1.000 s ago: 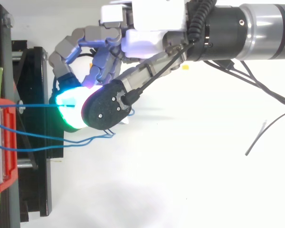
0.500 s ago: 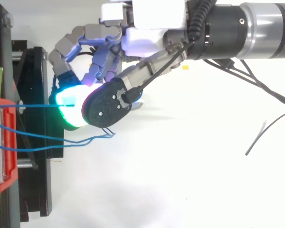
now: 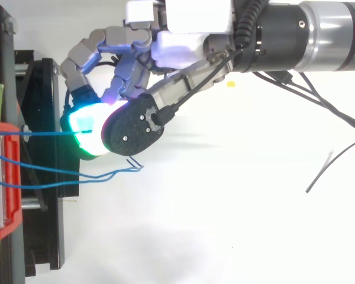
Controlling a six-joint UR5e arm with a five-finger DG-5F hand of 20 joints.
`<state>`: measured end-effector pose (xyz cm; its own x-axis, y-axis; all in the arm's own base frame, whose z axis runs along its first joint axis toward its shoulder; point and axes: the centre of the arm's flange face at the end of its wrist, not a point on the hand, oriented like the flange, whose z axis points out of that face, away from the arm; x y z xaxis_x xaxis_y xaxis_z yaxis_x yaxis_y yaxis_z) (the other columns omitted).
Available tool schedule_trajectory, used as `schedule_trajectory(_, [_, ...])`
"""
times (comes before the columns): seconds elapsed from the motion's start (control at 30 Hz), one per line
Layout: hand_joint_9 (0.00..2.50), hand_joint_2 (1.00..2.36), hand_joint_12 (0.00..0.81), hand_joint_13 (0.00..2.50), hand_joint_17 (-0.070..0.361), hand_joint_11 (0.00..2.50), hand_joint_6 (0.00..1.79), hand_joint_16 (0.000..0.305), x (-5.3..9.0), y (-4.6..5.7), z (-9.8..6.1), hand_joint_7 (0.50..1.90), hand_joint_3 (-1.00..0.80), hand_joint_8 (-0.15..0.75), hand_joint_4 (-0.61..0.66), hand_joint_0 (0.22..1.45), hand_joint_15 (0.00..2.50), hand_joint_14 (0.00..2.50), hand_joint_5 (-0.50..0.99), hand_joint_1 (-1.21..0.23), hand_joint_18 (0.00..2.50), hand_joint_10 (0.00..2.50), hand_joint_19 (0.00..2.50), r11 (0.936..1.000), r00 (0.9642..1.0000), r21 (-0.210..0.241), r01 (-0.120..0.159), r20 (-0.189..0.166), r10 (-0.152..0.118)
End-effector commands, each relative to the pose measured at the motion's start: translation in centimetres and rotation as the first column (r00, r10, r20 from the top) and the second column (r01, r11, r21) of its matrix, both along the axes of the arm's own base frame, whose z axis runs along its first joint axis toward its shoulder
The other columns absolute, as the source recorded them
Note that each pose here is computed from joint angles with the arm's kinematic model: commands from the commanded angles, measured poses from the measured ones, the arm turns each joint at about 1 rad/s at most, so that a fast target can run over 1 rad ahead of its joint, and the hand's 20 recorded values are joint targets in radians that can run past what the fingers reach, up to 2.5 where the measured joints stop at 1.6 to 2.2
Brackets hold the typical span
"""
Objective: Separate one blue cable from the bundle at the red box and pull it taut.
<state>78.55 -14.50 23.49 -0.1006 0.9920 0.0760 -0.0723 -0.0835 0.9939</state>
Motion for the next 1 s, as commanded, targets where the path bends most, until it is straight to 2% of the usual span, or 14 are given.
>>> schedule_trajectory(0.0, [1.02, 1.0, 0.355, 1.04, 0.096, 1.24, 0.92, 0.043, -0.04, -0.11, -0.04, 1.18, -0.46, 0.329, -0.04, 0.76, 1.54, 1.54, -0.19, -0.76, 1.02, 0.02, 1.12, 1.0, 1.0, -0.01, 0.0, 0.001, 0.0])
schedule_trajectory(0.27, [1.05, 1.01, 0.357, 1.02, 0.097, 1.29, 0.92, 0.043, 0.0, -0.33, 0.06, 1.19, -0.43, 0.323, -0.05, 0.76, 1.52, 1.61, -0.19, -0.77, 1.01, 0.02, 1.13, 0.999, 0.9999, -0.045, 0.005, 0.014, -0.005])
schedule_trajectory(0.67, [1.15, 1.01, 0.357, 1.0, 0.096, 1.59, 0.92, 0.043, -0.09, -0.69, 0.0, 1.2, -0.41, 0.308, -0.05, 0.75, 1.5, 1.67, -0.19, -0.77, 1.01, 0.01, 1.14, 0.9989, 0.9999, -0.045, 0.01, 0.014, -0.009])
schedule_trajectory(0.73, [1.17, 1.01, 0.356, 1.0, 0.096, 1.71, 0.92, 0.043, -0.09, -0.69, 0.0, 1.19, -0.42, 0.298, -0.05, 0.76, 1.5, 1.67, -0.19, -0.77, 1.01, 0.0, 1.13, 0.9989, 0.9999, -0.045, 0.01, 0.014, -0.009])
schedule_trajectory(0.97, [1.11, 1.01, 0.361, 1.0, 0.097, 1.65, 0.92, 0.043, -0.06, -0.7, 0.03, 1.19, -0.42, 0.285, -0.05, 0.75, 1.49, 1.67, -0.18, -0.77, 1.01, 0.74, 1.12, 0.9989, 0.9998, -0.045, 0.01, 0.017, -0.009])
